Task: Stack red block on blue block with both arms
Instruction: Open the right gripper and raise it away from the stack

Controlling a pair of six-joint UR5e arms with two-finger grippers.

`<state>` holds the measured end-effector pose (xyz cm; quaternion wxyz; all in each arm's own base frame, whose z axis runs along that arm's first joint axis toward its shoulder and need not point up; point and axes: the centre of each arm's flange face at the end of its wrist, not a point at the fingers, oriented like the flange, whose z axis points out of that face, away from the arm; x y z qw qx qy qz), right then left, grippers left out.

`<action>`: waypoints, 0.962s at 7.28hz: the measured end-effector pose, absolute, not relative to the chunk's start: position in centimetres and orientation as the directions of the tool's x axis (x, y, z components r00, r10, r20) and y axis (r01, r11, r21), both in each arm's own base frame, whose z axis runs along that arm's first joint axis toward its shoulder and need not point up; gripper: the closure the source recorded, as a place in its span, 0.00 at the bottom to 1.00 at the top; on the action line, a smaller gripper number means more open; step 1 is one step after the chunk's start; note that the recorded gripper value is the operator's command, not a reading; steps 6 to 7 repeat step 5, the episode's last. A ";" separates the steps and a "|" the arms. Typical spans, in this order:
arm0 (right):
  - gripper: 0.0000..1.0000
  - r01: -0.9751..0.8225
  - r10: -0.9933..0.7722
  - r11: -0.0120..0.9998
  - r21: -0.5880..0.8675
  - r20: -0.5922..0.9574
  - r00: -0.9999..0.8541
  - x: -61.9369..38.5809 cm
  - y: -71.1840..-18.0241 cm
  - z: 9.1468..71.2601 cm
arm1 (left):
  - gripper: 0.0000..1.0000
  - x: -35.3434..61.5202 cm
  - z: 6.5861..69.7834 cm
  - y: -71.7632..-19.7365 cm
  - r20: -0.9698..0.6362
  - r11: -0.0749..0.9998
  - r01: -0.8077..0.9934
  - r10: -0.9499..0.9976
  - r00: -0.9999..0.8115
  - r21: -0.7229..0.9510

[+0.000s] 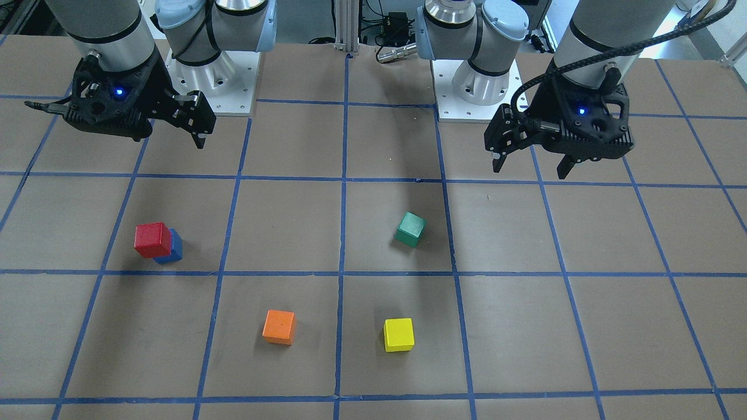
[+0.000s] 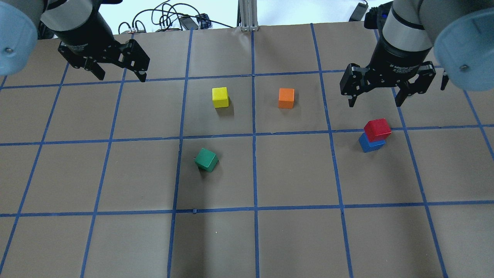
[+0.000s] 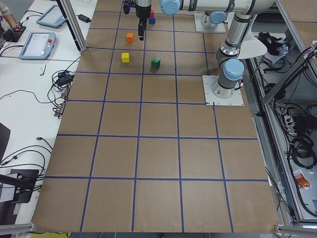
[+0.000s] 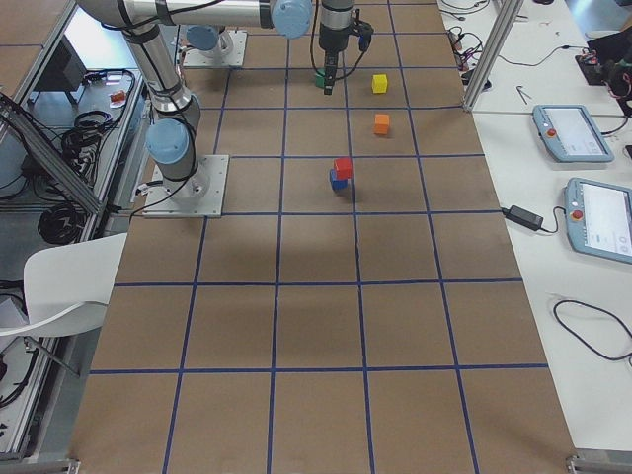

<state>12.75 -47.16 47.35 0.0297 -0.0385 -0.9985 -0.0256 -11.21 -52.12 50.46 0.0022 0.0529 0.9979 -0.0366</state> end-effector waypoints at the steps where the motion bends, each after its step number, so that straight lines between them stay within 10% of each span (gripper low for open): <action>1: 0.00 0.073 0.070 0.996 0.050 0.061 -0.996 12.8 -47.1 47.4 | 0.00 -11.2 50.5 -52.1 -0.009 0.992 0.105 0.104 -0.995 -0.075; 7: 0.00 0.069 0.066 0.997 0.047 0.063 -0.996 12.7 -46.8 47.7 | 0.00 -11.2 50.5 -52.2 -0.010 0.992 0.103 0.102 -0.995 -0.075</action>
